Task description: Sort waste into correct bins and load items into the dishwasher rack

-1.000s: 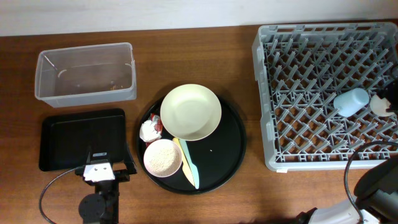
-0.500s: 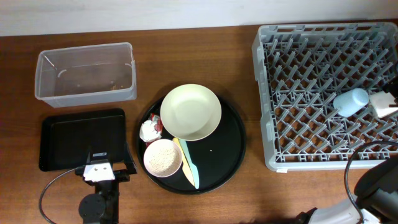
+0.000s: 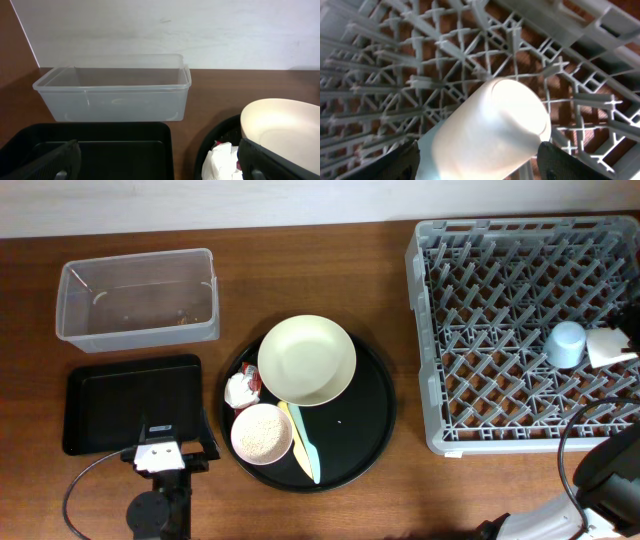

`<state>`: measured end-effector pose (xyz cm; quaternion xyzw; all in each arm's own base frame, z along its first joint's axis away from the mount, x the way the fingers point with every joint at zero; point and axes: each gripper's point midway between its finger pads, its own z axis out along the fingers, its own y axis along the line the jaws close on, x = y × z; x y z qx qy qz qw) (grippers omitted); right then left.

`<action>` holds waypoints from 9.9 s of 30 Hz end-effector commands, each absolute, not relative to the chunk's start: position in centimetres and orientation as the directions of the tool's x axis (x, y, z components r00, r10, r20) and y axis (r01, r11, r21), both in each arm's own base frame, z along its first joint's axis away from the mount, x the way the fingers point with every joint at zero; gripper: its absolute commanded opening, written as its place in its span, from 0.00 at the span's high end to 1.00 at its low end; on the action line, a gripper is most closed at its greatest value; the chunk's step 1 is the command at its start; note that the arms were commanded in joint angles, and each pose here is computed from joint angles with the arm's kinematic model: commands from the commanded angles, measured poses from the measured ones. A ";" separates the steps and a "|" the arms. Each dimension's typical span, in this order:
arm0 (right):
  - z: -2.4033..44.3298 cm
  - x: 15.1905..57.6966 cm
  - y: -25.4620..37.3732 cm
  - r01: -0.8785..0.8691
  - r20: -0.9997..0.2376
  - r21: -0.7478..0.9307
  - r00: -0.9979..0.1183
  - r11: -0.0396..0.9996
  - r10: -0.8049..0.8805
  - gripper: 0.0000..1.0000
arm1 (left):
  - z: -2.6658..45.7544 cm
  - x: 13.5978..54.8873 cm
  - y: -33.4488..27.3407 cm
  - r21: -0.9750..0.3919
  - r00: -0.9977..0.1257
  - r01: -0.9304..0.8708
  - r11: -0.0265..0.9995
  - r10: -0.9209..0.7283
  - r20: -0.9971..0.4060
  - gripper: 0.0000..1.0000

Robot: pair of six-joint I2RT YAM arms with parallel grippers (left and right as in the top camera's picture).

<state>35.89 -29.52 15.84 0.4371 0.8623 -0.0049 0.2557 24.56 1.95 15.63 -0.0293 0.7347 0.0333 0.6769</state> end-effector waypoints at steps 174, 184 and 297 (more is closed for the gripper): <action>10.5 38.4 -22.2 0.393 -0.268 0.479 -0.786 0.785 0.558 0.17 | 15.5 24.6 1.7 0.016 -0.087 -0.074 0.997 0.010 -0.996 0.01; 8.5 39.2 -21.4 0.352 -0.238 0.558 -0.800 0.752 0.551 0.31 | 15.5 24.6 1.7 0.016 -0.087 -0.075 0.997 0.010 -0.996 0.00; 10.8 44.9 -7.2 0.408 -0.263 0.252 -0.844 0.878 0.468 0.83 | 15.5 24.6 1.7 0.016 -0.087 -0.074 0.997 0.010 -0.996 0.00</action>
